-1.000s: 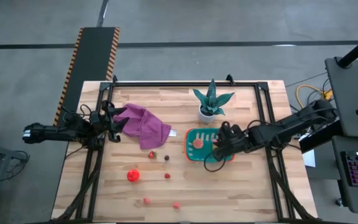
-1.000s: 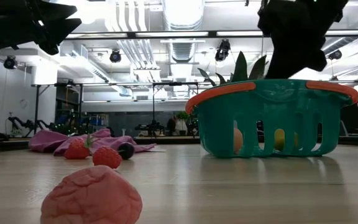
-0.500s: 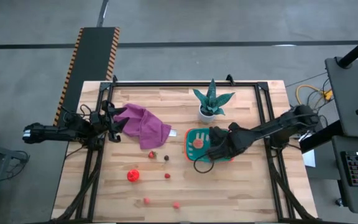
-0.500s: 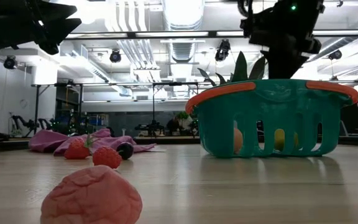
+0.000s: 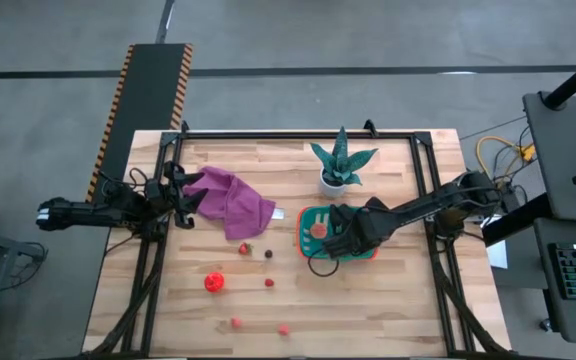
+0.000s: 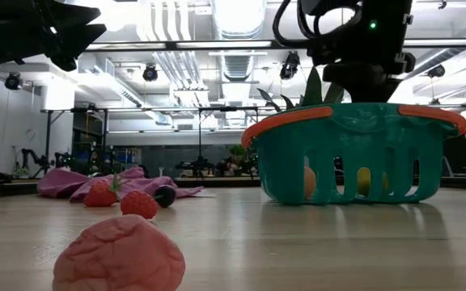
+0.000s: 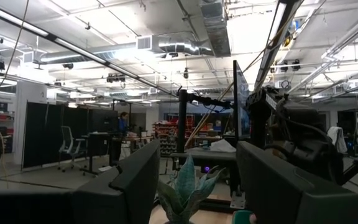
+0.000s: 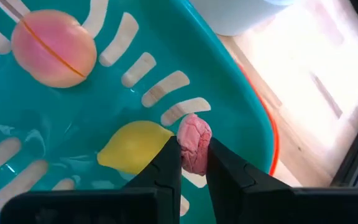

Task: Pick and placing Produce into tupperware
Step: Put the top apricot into the green basket, then put the right apricot into the green basket

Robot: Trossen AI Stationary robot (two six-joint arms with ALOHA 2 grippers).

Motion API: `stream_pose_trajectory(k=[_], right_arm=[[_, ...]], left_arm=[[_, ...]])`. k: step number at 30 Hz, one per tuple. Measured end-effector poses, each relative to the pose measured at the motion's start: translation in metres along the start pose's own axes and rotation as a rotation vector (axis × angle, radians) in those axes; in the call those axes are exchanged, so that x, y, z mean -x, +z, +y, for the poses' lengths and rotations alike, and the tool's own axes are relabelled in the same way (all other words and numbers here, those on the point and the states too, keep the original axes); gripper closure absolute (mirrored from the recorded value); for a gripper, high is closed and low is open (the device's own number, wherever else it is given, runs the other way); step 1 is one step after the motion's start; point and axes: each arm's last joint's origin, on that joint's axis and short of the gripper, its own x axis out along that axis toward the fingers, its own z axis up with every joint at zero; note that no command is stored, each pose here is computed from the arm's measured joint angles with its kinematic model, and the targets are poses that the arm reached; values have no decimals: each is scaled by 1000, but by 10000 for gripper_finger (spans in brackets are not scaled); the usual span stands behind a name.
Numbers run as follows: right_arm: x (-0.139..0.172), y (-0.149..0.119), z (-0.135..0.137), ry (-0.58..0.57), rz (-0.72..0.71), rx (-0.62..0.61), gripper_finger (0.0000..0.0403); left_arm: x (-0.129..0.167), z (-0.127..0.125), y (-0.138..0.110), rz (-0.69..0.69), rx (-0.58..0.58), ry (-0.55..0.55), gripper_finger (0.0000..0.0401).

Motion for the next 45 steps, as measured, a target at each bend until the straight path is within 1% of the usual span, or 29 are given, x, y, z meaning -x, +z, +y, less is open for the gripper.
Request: stream_pose_trajectory(k=[6, 17, 25, 27, 31, 33, 35, 37, 41, 45], right_arm=[[0, 0, 0, -1, 1, -1, 352], [0, 0, 0, -1, 0, 16, 291], [0, 0, -1, -8, -12, 21, 280], [0, 1, -1, -29, -53, 31, 280], [14, -2, -3, -62, -210, 46, 280], [26, -3, -4, -39, -290, 37, 281], [40, -5, -2, 25, -366, 43, 281], [56, -8, 1, 125, -433, 81, 281], [95, -19, 13, 377, -609, 165, 282], [141, -31, 23, 676, -805, 237, 282]], left_arm=[[0, 0, 0, 0, 0, 0, 202], [0, 0, 0, 1, 0, 0, 202], [0, 0, 0, 1, 0, 0, 202], [0, 0, 0, 1, 0, 0, 202], [0, 0, 0, 1, 0, 0, 202], [0, 0, 0, 1, 0, 0, 202], [0, 0, 0, 1, 0, -1, 202], [0, 0, 0, 1, 0, -1, 202], [0, 0, 0, 1, 0, -1, 202], [0, 0, 0, 1, 1, -1, 202]])
